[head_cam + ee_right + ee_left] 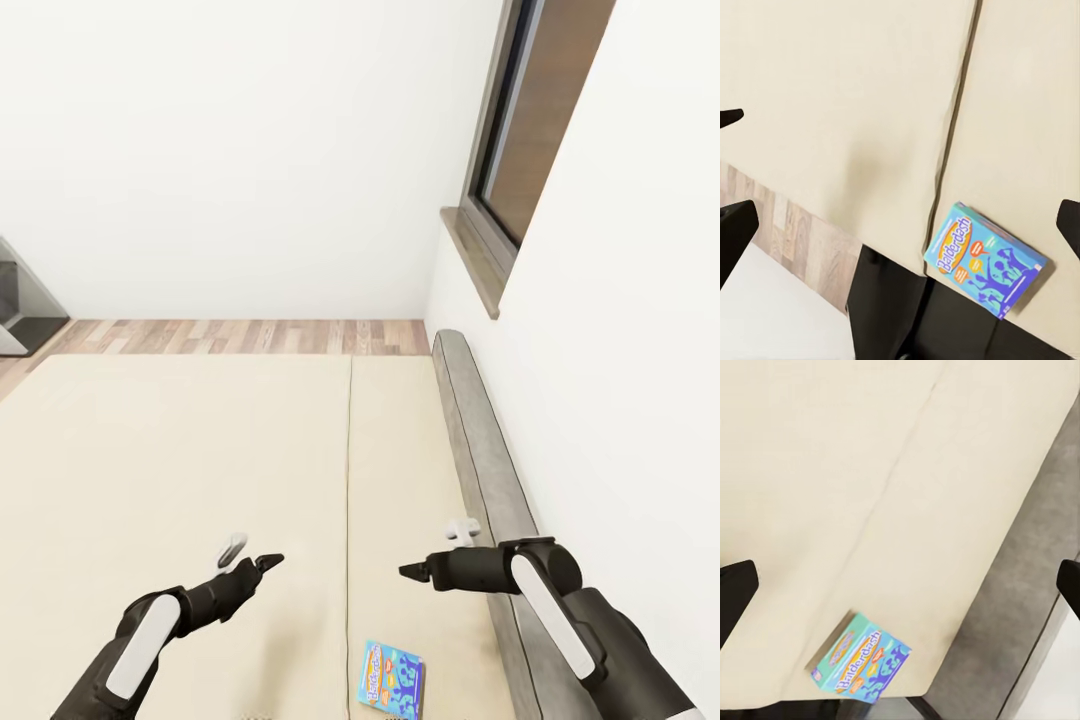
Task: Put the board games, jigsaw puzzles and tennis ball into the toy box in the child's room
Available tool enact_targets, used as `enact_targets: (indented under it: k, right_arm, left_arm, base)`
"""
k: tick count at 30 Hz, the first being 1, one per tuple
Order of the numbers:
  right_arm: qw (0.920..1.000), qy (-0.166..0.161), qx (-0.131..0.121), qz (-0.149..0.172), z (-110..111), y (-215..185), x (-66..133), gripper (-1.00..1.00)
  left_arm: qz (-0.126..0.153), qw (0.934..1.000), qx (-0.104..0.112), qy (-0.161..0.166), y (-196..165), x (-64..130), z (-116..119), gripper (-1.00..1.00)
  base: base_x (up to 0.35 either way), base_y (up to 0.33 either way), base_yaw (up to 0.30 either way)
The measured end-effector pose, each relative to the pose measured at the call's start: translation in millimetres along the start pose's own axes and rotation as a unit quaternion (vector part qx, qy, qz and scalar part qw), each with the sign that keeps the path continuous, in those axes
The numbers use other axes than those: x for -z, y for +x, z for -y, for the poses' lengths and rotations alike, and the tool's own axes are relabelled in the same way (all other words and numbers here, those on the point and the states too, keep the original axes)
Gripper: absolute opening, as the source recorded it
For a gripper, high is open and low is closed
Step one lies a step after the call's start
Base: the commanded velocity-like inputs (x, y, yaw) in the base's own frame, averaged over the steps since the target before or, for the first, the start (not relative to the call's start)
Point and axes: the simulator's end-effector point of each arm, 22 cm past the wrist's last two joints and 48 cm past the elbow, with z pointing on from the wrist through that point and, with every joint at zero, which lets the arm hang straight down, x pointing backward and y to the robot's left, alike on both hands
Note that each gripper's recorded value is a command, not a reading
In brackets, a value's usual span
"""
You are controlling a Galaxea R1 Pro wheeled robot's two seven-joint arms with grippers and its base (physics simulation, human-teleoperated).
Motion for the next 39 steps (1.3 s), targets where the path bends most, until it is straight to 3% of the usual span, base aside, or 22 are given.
enact_targets:
  k: [25, 39]
  right_arm:
    - [0.9997, 0.001, -0.016, -0.018, 12.1, 13.1, -13.6, 1.00]
    - [0.9992, 0.005, -0.027, -0.029, 22.5, 21.4, -22.3, 1.00]
  left_arm:
    - [-0.012, 0.9998, 0.012, -0.012, 9.4, -14.4, -15.6, 1.00]
    - [-0.044, 0.9988, -0.011, -0.016, 32.4, -28.0, -12.6, 1.00]
  base:
    - [0.000, 0.000, 0.000]
    - [0.000, 0.000, 0.000]
